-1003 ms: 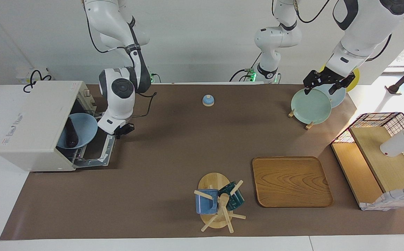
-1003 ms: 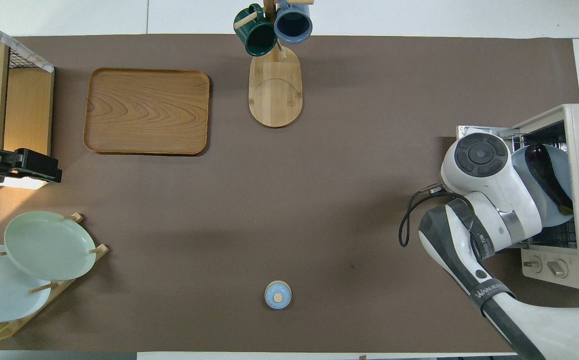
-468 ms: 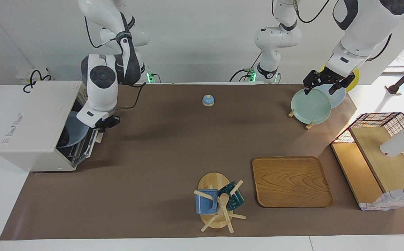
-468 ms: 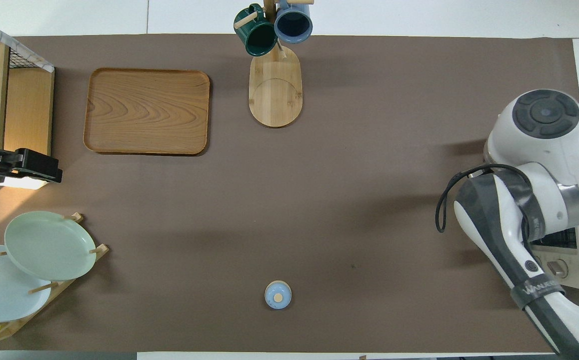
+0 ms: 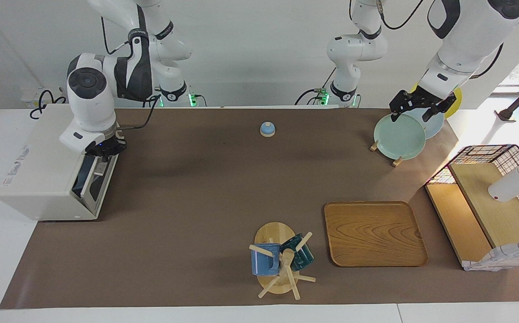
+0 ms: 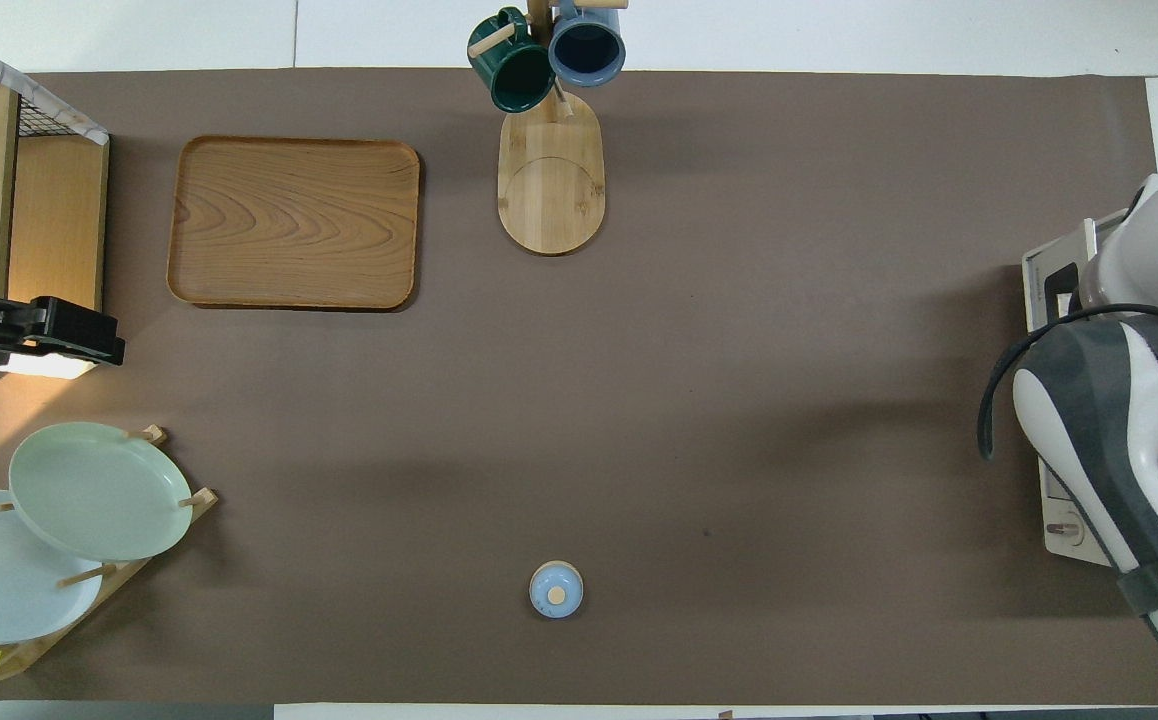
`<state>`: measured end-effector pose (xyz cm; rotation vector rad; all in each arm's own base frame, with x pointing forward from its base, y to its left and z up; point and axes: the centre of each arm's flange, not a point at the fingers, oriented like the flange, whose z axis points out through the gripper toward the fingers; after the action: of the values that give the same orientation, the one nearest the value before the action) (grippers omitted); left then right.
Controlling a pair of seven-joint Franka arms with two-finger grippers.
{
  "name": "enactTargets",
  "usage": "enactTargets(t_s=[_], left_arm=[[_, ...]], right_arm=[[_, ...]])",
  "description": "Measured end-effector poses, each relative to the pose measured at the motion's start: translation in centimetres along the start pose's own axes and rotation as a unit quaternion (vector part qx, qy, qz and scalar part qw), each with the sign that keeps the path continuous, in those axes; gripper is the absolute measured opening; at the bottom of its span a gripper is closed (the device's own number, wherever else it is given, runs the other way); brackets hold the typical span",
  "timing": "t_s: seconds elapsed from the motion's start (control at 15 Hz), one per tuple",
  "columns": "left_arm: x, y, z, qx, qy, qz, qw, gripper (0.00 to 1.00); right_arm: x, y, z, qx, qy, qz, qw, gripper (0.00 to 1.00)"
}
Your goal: Put eggplant into oven
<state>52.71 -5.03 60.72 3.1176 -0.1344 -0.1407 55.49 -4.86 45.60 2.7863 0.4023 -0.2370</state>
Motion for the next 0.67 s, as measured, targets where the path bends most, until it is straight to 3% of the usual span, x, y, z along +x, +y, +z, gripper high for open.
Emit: enactTargets(t_s=[0.2, 0.47, 0.67], left_arm=[[0.0, 0.0, 0.0, 0.000, 0.000, 0.000, 1.000, 1.00], [0.0, 0.0, 0.0, 0.000, 0.000, 0.000, 1.000, 1.00], [0.0, 0.0, 0.0, 0.000, 0.000, 0.000, 1.000, 1.00]], right_arm=[[-0.6, 1.5, 0.0, 0.001, -0.001, -0.010, 1.000, 0.01], [-2.6, 2.8, -0.1, 0.011, -0.033, -0.012, 0.999, 0.01], [-4.0, 3.2, -3.1, 0.035, -0.039, 0.005, 0.999, 0.01]])
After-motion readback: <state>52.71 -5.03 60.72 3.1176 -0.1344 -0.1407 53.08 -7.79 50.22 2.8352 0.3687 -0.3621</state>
